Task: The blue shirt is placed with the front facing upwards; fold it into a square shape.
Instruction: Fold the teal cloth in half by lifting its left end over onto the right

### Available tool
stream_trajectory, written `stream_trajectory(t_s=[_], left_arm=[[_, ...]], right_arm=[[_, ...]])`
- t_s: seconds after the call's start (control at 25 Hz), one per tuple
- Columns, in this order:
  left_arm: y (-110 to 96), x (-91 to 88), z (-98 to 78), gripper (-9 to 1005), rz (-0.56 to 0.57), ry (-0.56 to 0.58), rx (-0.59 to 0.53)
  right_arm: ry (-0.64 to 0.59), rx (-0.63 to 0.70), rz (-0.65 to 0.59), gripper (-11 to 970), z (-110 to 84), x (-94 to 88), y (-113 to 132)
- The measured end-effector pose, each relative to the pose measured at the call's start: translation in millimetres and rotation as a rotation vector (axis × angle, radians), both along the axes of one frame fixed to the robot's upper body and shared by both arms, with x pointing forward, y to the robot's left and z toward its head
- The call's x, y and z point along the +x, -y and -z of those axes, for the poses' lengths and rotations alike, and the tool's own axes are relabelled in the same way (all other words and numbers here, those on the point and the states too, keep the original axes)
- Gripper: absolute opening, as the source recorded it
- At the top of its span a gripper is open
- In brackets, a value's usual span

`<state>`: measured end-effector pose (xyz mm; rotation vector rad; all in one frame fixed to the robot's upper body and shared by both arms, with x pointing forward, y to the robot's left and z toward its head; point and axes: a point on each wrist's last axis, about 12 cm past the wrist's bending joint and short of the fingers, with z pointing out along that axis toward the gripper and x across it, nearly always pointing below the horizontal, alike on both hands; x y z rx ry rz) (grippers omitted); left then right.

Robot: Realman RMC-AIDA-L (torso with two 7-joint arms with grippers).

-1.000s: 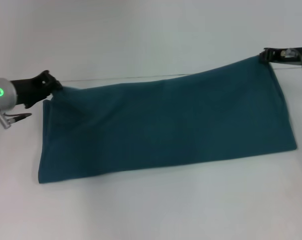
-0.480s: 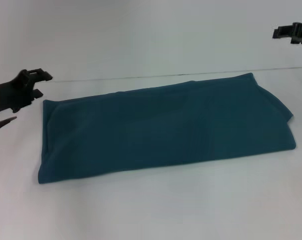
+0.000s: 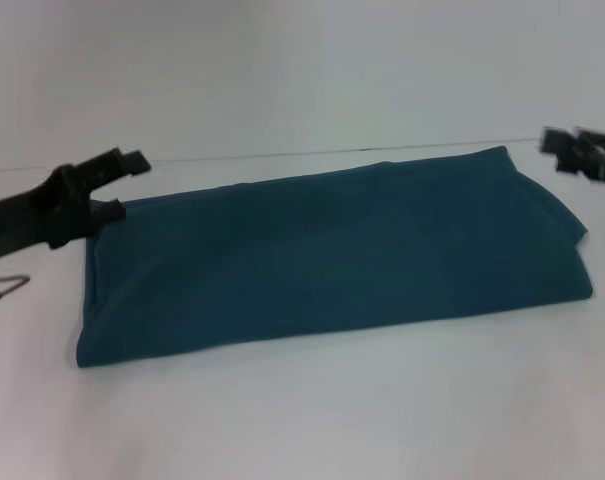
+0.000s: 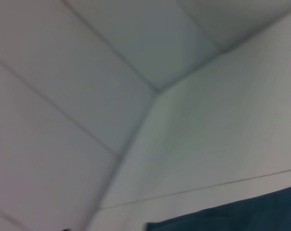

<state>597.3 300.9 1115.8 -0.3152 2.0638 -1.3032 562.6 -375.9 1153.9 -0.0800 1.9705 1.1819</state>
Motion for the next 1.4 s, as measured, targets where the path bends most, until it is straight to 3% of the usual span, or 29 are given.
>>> stream_trajectory(t_s=[0.12, 0.24, 0.48, 0.88, 1.4], left_arm=[[-6.3, -15.9, 5.0, 844, 0.029, 0.022, -0.032], [-7.1, -29.1, 12.2, 952, 0.066, 0.049, -0.048], [-10.7, -51.4, 35.3, 951, 0.053, -0.005, -0.066], [-20.2, -63.6, 56.3, 948, -0.072, -0.137, -0.093], [-20.3, -62.6, 56.2, 947, -0.072, -0.142, -0.096]], right_arm=[[0.025, 0.045, -0.023, 932, 10.7, -29.4, 9.3], [0.007, 0.057, -0.021, 902, 25.5, -51.2, 16.3], [-0.070, 0.018, 0.024, 882, 48.3, -74.1, 27.6], [-0.093, -0.009, 0.031, 884, 57.0, -84.7, 32.2], [-0.094, -0.012, 0.033, 883, 54.7, -82.0, 33.5]])
